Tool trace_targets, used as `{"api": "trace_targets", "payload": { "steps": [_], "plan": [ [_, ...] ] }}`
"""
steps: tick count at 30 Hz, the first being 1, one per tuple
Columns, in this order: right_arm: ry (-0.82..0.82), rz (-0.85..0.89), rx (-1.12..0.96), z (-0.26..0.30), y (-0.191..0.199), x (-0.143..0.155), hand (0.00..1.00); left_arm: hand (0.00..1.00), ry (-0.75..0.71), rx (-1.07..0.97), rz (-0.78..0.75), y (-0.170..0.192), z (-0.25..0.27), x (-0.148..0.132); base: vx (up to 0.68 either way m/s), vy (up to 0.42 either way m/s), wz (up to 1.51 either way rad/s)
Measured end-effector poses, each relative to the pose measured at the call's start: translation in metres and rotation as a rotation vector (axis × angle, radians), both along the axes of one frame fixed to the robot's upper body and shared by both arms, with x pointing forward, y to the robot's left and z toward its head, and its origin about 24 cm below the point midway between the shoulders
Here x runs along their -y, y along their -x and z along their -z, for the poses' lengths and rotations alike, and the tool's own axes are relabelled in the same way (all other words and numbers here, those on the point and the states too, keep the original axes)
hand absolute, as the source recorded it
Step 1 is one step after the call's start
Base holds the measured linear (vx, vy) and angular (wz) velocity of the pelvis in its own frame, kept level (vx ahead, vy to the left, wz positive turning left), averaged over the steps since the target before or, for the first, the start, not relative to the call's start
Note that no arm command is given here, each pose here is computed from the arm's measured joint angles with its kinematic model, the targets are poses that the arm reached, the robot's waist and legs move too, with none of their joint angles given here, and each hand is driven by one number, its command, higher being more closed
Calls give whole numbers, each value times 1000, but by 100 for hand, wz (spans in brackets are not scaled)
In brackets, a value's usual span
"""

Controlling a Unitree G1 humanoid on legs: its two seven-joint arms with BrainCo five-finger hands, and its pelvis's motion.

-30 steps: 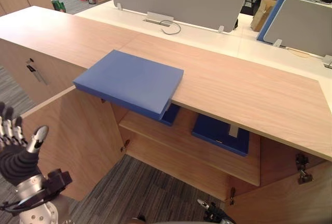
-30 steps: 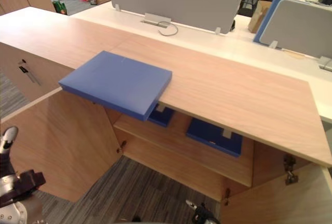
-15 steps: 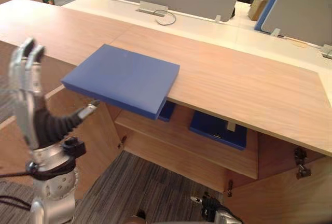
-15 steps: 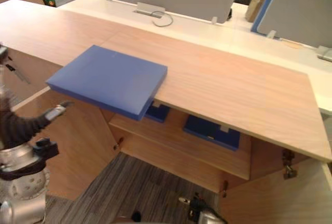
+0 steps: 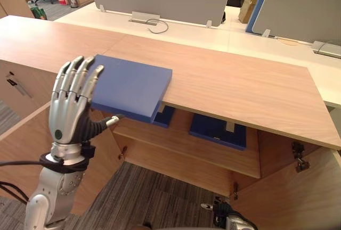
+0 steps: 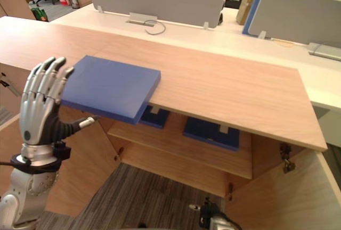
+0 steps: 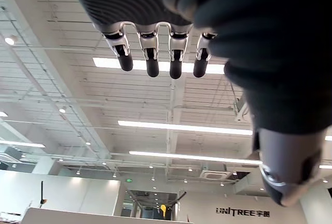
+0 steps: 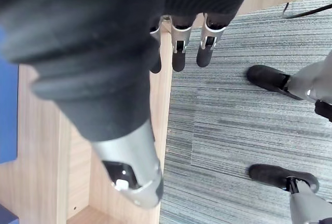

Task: Walk over to the cabinet, pick up the folder, carry it to the office cabinet, place the folder inside the office cabinet, then close the office cabinet door

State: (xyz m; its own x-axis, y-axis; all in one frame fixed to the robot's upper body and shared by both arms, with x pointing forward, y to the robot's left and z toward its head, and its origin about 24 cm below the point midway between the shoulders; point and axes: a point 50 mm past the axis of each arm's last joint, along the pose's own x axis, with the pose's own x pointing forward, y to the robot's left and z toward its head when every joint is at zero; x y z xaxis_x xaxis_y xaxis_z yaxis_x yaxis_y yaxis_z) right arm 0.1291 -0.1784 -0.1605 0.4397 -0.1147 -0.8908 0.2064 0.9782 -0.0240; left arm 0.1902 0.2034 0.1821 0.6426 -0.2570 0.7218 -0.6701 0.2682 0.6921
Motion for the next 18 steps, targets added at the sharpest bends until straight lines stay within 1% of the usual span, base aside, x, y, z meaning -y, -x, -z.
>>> {"api": "trace_targets", "payload": {
  "steps": [6, 7, 12, 18],
  "plan": [
    [13, 19, -9, 0, 4, 8, 0, 0, -81, -63, 16, -14, 10, -2, -21, 11, -9],
    [10, 47, -15, 1, 6, 10, 0, 0, -100, -84, 23, -17, 13, -2, -5, 21, -3],
    [16, 58, -26, 2, 9, 12, 0, 0, -154, -185, 34, -27, 26, -3, 5, 19, -6],
    [14, 91, -25, 2, 10, 14, 0, 0, -170, -282, -1, -38, 42, -12, 6, 12, -4]
  ]
}}
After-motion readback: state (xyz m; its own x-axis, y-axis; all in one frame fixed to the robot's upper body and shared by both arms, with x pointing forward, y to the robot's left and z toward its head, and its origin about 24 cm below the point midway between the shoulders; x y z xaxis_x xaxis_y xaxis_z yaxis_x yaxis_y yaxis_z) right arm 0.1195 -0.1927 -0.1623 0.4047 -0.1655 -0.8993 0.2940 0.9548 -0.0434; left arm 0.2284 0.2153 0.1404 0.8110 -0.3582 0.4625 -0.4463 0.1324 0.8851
